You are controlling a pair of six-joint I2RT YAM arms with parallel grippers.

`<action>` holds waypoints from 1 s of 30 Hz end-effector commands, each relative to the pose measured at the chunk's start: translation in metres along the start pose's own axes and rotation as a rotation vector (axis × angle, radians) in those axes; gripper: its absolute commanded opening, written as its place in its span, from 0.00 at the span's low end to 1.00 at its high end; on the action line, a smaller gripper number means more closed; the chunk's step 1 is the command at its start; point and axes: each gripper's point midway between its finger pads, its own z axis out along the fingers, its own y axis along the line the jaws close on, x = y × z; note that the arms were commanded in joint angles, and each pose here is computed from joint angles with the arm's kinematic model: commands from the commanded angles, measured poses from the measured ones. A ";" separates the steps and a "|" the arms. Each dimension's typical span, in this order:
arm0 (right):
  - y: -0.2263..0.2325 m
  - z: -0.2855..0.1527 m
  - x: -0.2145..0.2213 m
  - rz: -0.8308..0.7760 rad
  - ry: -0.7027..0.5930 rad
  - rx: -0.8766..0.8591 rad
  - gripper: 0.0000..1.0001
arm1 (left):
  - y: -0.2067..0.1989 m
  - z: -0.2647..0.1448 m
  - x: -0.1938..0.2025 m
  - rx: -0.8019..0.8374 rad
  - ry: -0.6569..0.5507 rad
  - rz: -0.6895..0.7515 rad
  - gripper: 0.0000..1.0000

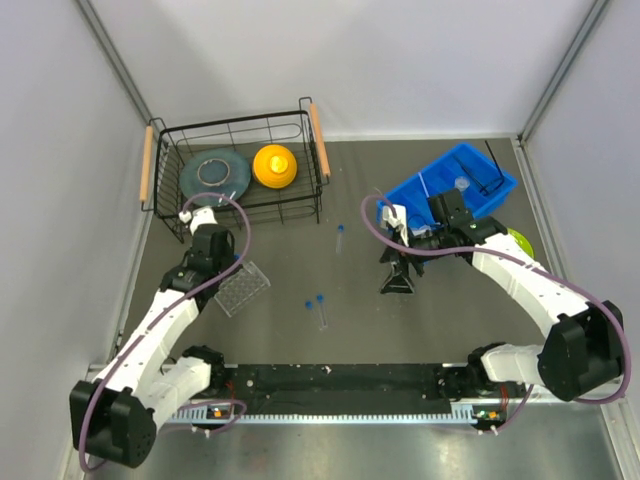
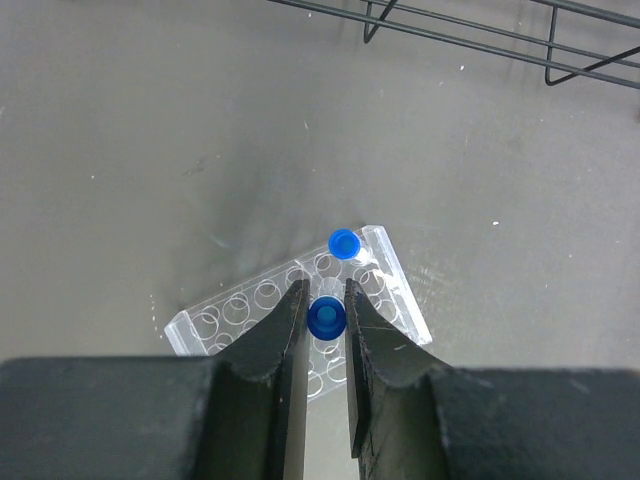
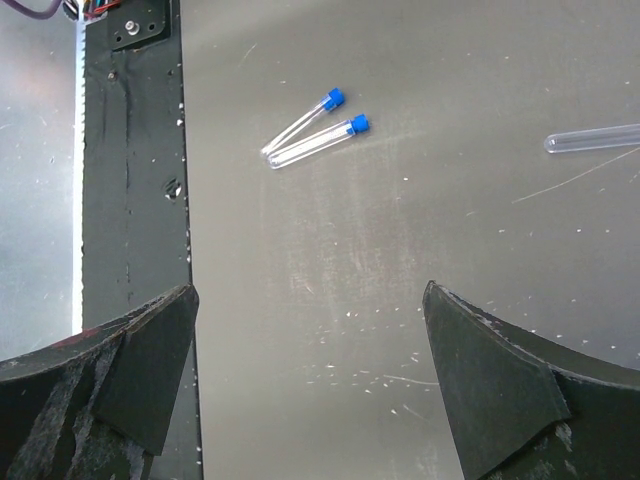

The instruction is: Organize the chemistry lab equipment

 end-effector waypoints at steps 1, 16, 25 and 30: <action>0.001 -0.001 -0.004 -0.035 -0.028 -0.016 0.95 | -0.012 0.009 -0.008 0.061 -0.031 0.002 0.14; -0.001 0.002 0.000 -0.023 -0.019 -0.023 0.95 | -0.005 0.026 -0.002 0.034 -0.001 0.018 0.15; -0.001 0.003 0.001 -0.021 -0.013 -0.025 0.95 | -0.002 0.031 0.011 0.037 0.026 0.013 0.23; -0.002 0.003 0.002 -0.018 -0.012 -0.025 0.96 | -0.002 0.030 0.012 0.039 0.029 0.008 0.30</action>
